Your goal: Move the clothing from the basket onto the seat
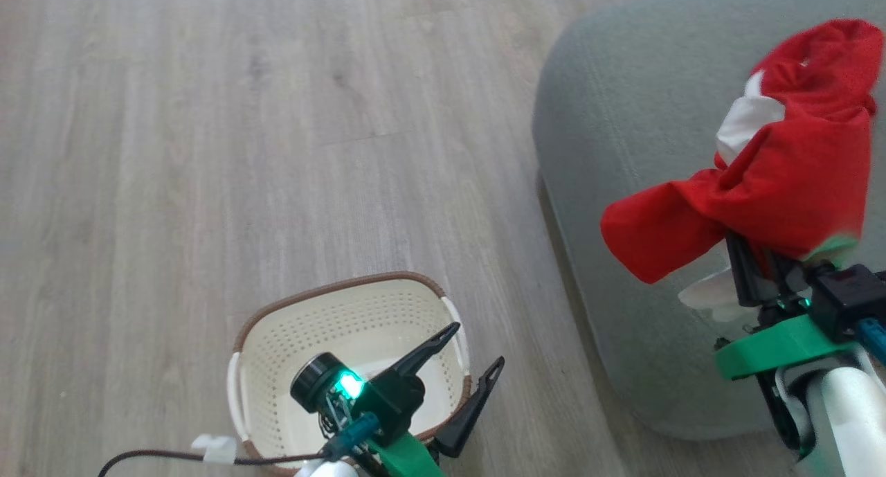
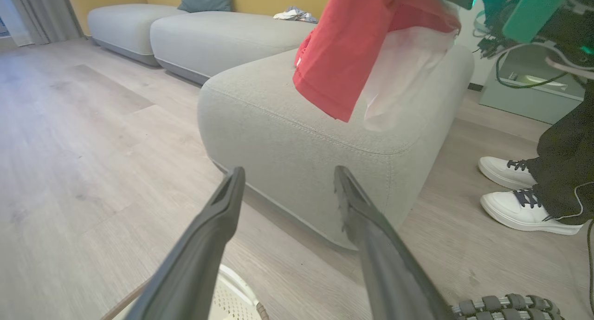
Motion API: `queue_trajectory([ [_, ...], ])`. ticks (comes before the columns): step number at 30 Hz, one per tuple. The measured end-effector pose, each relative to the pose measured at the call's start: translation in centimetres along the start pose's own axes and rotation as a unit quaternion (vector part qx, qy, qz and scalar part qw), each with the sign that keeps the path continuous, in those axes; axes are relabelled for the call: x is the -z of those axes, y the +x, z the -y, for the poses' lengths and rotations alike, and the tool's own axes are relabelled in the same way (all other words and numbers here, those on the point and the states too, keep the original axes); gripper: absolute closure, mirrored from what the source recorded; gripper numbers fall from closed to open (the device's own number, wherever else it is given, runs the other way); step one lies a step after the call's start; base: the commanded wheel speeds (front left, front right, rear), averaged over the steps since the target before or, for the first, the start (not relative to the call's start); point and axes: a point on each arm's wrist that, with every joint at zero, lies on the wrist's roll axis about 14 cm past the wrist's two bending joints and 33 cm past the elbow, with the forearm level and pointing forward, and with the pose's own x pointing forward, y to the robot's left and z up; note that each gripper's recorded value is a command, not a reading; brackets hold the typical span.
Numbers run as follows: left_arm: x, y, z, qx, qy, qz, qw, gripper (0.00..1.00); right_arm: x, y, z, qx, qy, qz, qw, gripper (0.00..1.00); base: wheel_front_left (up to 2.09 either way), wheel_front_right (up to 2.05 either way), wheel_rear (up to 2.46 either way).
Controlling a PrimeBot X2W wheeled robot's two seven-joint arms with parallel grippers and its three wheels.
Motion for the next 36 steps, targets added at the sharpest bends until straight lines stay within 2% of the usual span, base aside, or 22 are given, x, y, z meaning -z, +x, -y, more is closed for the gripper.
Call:
queue_trajectory([
  [14,0.5,3.6,4.4,0.098,-0.02,0.003,0.995,0.0,-0.4,-4.2,6.2,0.095,-0.046,-0.019,0.994,1.0,0.0,0.0,0.0],
  [27,1.3,6.2,9.4,0.21,-0.041,0.005,0.977,0.0,-0.4,-9.5,11.0,0.201,-0.071,-0.054,0.975,1.0,0.0,0.0,0.0],
  [36,1.2,7.0,10.0,0.228,-0.045,0.013,0.973,0.0,0.0,-9.8,11.3,0.215,-0.073,-0.063,0.972,1.0,0.0,0.0,0.0],
])
